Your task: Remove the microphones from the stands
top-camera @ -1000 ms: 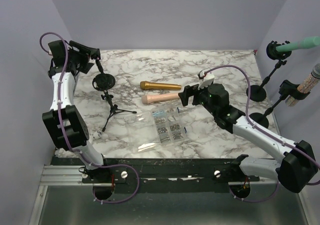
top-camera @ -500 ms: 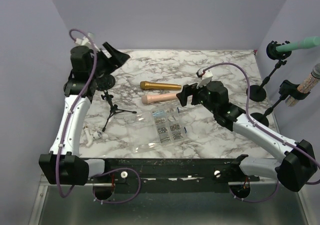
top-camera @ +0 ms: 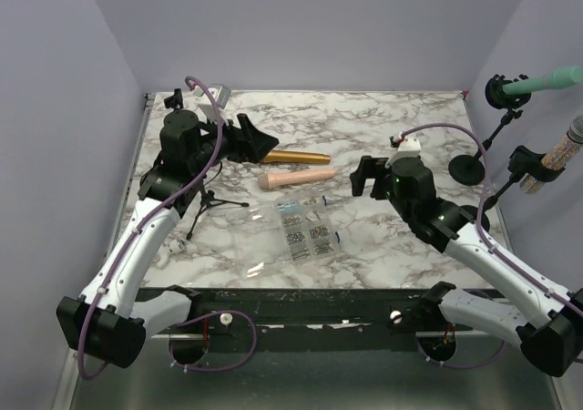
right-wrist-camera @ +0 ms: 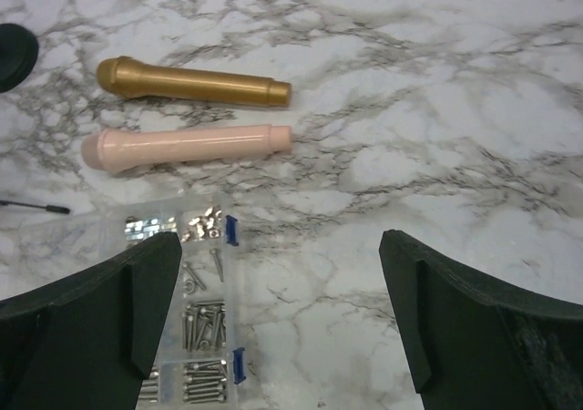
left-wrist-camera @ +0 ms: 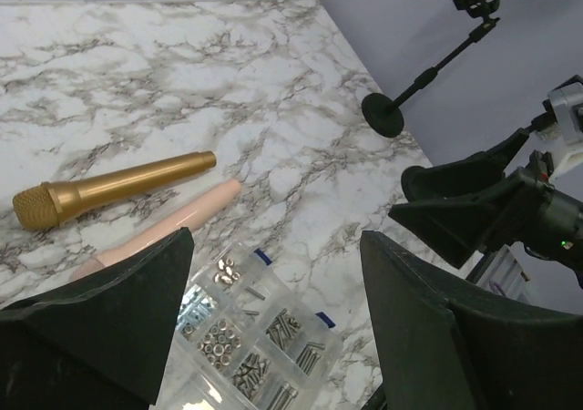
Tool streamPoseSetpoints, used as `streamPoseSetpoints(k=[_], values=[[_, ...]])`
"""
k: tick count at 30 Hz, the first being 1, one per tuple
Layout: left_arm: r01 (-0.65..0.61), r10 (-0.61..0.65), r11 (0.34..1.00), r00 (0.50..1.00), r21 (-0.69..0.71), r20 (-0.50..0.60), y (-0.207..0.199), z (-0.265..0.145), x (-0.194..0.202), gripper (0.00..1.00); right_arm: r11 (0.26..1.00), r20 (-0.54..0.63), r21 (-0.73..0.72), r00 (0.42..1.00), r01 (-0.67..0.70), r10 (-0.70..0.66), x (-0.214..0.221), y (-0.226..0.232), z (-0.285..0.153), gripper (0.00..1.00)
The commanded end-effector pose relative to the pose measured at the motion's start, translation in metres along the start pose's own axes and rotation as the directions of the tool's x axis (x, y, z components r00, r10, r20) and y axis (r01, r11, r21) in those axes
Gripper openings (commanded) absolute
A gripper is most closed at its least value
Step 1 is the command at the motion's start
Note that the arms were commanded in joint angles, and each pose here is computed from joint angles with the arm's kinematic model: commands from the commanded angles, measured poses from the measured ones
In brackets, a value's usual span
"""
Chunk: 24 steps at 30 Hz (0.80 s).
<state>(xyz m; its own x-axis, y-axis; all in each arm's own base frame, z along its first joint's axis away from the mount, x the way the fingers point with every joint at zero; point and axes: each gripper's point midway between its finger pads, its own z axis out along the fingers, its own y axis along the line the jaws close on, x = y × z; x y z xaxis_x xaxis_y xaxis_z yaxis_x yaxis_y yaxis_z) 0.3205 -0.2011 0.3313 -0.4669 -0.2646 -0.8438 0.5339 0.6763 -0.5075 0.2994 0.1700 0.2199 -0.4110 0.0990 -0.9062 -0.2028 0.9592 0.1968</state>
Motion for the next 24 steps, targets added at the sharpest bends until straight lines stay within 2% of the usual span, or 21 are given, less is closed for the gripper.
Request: streamPoseSetpoints(k=[1, 6, 12, 14, 17, 24], values=[[-0.084, 0.079, 0.993, 0.995, 0.083, 0.059, -0.03, -0.018, -0.007, 0.75, 0.96, 0.08, 0.276, 0.996, -0.058, 0.037, -0.014, -0.055, -0.028, 1.0], [-0.048, 0.043, 0.993, 0.998, 0.106, 0.05, -0.038, -0.022, -0.006, 0.75, 0.857, 0.19, 0.506, 0.982, -0.101, 0.004, -0.056, -0.094, -0.058, 1.0], [-0.014, 0.008, 0.986, 0.999, 0.168, 0.04, -0.053, -0.026, -0.002, 0.74, 0.707, 0.24, 0.702, 0.963, -0.084, -0.124, -0.119, -0.11, -0.074, 1.0], [-0.015, 0.008, 0.984, 0.999, 0.179, 0.041, -0.056, -0.027, -0.002, 0.74, 0.672, 0.252, 0.735, 0.957, -0.094, -0.141, -0.138, -0.112, -0.072, 1.0], [-0.018, 0.01, 0.982, 0.999, 0.187, 0.044, -0.059, -0.029, -0.003, 0.74, 0.66, 0.27, 0.744, 0.951, -0.108, -0.15, -0.164, -0.116, -0.057, 1.0], [0.003, -0.009, 0.978, 1.0, 0.209, 0.029, -0.062, -0.028, 0.0, 0.74, 0.537, 0.241, 0.834, 0.959, -0.126, -0.149, -0.211, -0.17, -0.024, 1.0]])
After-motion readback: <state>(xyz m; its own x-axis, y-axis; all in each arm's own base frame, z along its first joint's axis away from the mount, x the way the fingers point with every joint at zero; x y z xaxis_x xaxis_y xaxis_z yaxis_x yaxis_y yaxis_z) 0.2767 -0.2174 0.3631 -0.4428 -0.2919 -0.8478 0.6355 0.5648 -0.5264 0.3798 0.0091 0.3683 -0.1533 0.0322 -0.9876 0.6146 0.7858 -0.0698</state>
